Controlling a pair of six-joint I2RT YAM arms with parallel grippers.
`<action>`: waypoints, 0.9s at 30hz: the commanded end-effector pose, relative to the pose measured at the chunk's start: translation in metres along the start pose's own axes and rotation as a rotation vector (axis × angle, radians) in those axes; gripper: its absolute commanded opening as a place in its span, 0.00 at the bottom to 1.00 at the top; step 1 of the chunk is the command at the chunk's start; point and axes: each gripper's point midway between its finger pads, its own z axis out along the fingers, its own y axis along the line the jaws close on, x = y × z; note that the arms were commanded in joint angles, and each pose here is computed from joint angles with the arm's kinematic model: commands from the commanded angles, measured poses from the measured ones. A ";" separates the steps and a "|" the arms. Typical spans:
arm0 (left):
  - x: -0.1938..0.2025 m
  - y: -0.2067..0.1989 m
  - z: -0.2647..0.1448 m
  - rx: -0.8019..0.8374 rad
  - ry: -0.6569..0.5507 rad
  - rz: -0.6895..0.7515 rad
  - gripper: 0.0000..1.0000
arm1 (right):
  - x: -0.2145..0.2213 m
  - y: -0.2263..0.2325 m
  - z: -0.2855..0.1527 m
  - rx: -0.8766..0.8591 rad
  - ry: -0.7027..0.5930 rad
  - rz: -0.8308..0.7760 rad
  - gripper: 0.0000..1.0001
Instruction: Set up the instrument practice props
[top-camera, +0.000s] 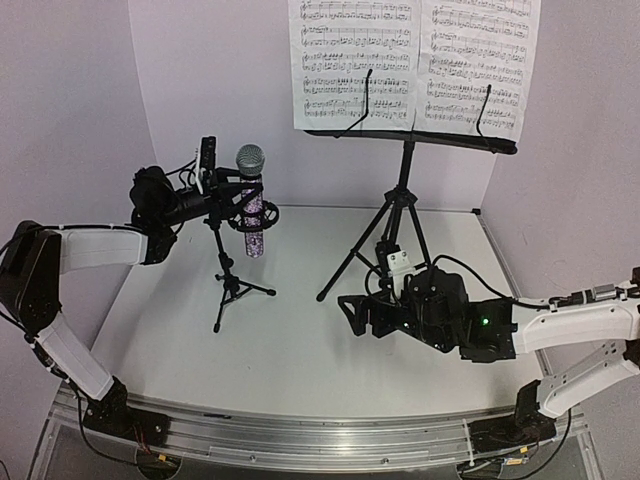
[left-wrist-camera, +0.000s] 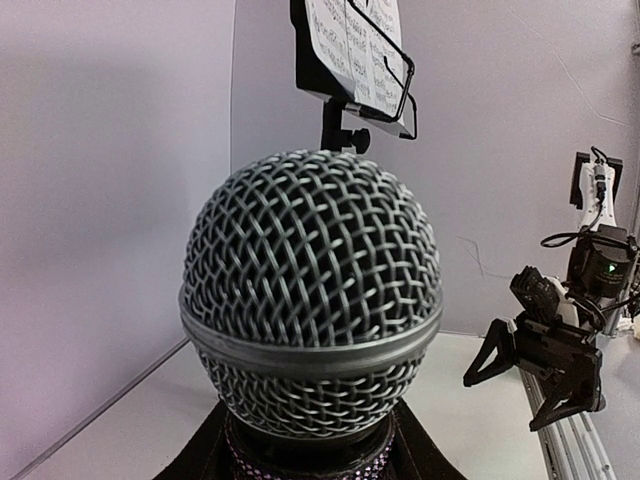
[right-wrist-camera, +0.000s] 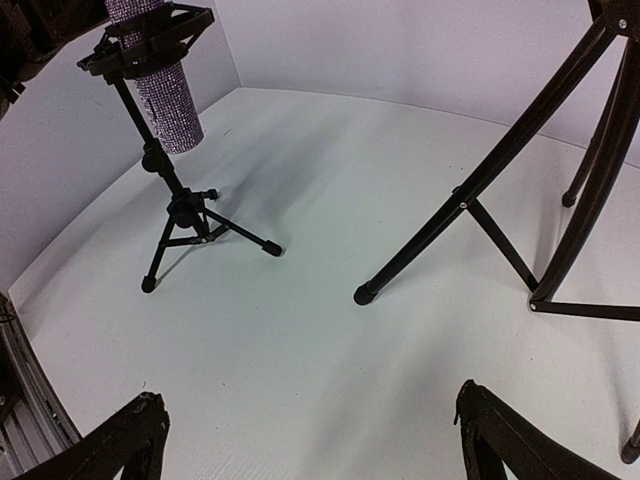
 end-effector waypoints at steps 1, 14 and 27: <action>0.002 0.000 -0.004 -0.009 0.008 0.027 0.22 | -0.015 0.004 -0.001 0.001 -0.030 0.004 0.98; -0.031 -0.012 -0.007 0.009 -0.003 0.037 1.00 | -0.023 0.002 -0.006 0.015 -0.035 -0.008 0.98; -0.096 0.022 -0.100 -0.614 0.009 0.034 1.00 | -0.016 -0.161 -0.054 0.485 0.114 0.109 0.98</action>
